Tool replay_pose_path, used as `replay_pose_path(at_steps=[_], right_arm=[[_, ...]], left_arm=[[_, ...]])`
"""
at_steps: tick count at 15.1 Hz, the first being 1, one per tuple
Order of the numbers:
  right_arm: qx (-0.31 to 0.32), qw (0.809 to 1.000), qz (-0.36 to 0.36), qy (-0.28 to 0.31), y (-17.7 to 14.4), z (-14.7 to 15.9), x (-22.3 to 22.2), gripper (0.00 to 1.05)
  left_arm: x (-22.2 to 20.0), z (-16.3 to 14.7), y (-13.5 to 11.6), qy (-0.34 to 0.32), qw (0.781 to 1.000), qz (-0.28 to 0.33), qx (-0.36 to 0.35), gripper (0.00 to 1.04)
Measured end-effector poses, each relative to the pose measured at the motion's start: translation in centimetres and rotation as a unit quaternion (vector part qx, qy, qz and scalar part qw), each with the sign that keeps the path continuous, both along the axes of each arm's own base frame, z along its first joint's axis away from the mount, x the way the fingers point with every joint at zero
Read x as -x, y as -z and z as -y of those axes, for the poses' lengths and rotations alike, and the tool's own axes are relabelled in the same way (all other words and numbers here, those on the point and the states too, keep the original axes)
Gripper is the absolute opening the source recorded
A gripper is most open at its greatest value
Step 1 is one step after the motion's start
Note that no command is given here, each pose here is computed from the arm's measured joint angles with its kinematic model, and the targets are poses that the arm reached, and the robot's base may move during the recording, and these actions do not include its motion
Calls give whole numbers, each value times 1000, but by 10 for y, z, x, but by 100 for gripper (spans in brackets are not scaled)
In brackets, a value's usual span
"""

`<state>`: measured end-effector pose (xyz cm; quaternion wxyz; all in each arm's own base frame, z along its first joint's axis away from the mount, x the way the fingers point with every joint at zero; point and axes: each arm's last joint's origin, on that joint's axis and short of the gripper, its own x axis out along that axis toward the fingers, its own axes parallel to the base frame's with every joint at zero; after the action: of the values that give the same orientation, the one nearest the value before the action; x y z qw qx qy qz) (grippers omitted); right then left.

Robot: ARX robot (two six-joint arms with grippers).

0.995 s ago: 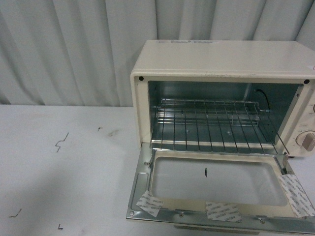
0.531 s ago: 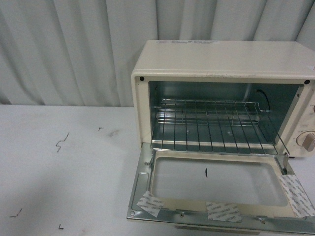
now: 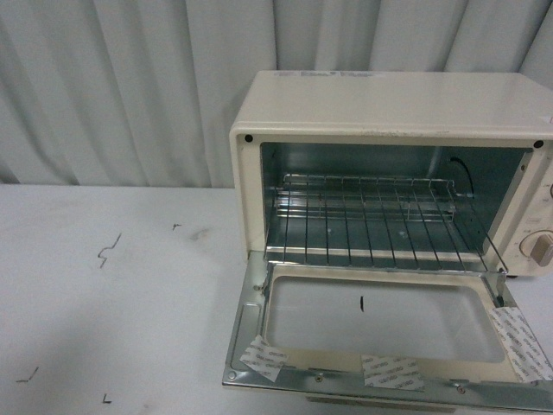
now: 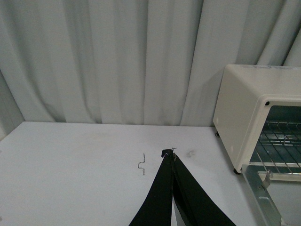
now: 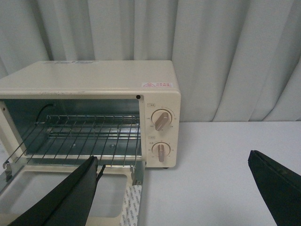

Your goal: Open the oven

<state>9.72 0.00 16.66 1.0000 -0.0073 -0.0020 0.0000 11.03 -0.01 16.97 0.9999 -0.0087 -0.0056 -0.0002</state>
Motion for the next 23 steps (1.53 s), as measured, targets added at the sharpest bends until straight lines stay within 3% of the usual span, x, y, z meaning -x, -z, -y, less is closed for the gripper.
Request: replay_pose_path(at_steps=[4, 5, 12, 20, 23], right_arm=[[0, 1000, 0, 0, 0, 0, 0, 98], [0, 1000, 0, 0, 0, 0, 0, 98], [0, 1000, 0, 0, 0, 0, 0, 98], [0, 1000, 0, 0, 0, 0, 0, 98], [0, 1000, 0, 0, 0, 0, 0, 98]], left_arm=[[11, 0, 6, 0, 1000, -23, 0, 2], [13, 0, 0, 0, 1000, 6, 0, 2], [13, 0, 3, 0, 1000, -5, 0, 3], [13, 0, 3, 0, 1000, -5, 0, 98], [13, 0, 3, 0, 1000, -5, 0, 98]])
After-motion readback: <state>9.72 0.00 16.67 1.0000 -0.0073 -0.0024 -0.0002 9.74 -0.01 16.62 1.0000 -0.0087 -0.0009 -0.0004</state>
